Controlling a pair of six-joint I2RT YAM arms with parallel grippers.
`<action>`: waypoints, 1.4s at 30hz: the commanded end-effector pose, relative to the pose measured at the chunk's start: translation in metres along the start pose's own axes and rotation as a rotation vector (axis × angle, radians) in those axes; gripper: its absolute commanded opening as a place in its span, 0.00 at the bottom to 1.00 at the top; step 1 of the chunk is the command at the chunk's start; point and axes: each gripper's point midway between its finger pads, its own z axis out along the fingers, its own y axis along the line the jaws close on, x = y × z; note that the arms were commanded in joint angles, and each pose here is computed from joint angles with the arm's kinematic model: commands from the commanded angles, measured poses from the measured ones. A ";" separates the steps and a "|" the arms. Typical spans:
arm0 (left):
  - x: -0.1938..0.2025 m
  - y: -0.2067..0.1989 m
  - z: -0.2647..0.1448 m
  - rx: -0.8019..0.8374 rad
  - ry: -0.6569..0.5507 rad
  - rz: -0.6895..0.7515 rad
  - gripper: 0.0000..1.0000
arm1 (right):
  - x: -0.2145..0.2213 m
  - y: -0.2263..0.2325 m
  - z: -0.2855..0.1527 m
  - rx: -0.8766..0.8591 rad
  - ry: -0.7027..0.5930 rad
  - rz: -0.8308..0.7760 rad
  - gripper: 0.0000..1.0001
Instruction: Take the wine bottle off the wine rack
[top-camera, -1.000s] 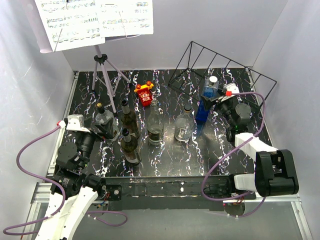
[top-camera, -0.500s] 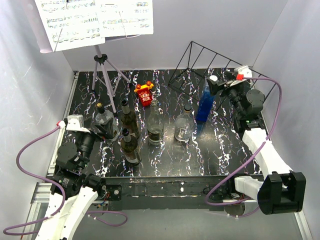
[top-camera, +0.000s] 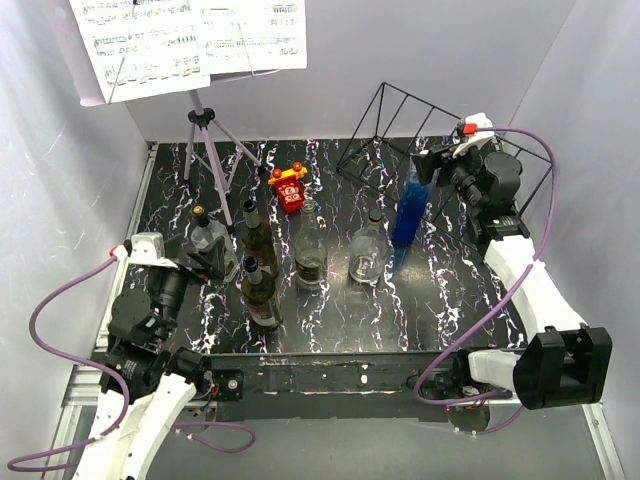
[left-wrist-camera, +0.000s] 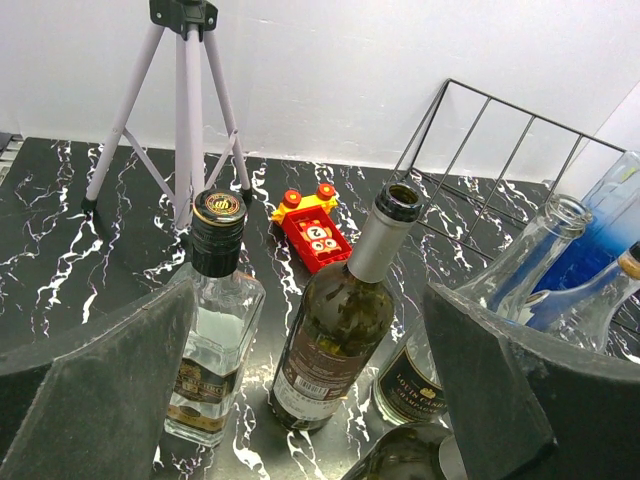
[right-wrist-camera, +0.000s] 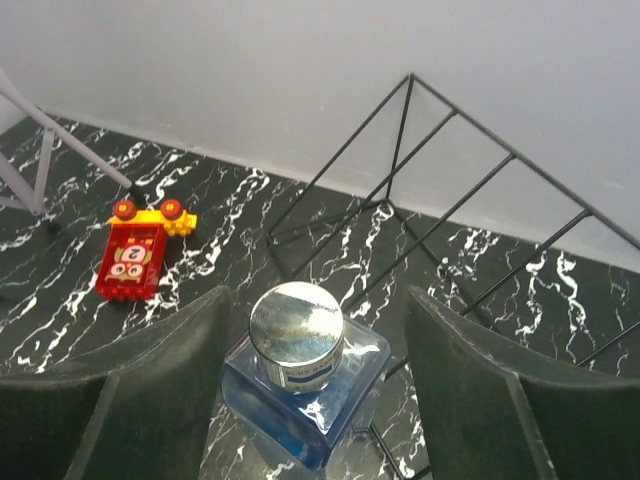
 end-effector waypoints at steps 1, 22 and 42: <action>0.000 -0.002 0.000 0.010 -0.006 -0.002 0.98 | -0.008 0.003 0.005 0.004 0.010 -0.008 0.74; -0.005 -0.003 -0.003 0.018 -0.027 -0.004 0.98 | -0.022 0.005 -0.044 0.130 0.055 -0.135 0.01; -0.014 -0.011 -0.013 0.068 -0.073 -0.021 0.98 | 0.000 0.138 -0.176 -0.317 0.083 0.130 0.01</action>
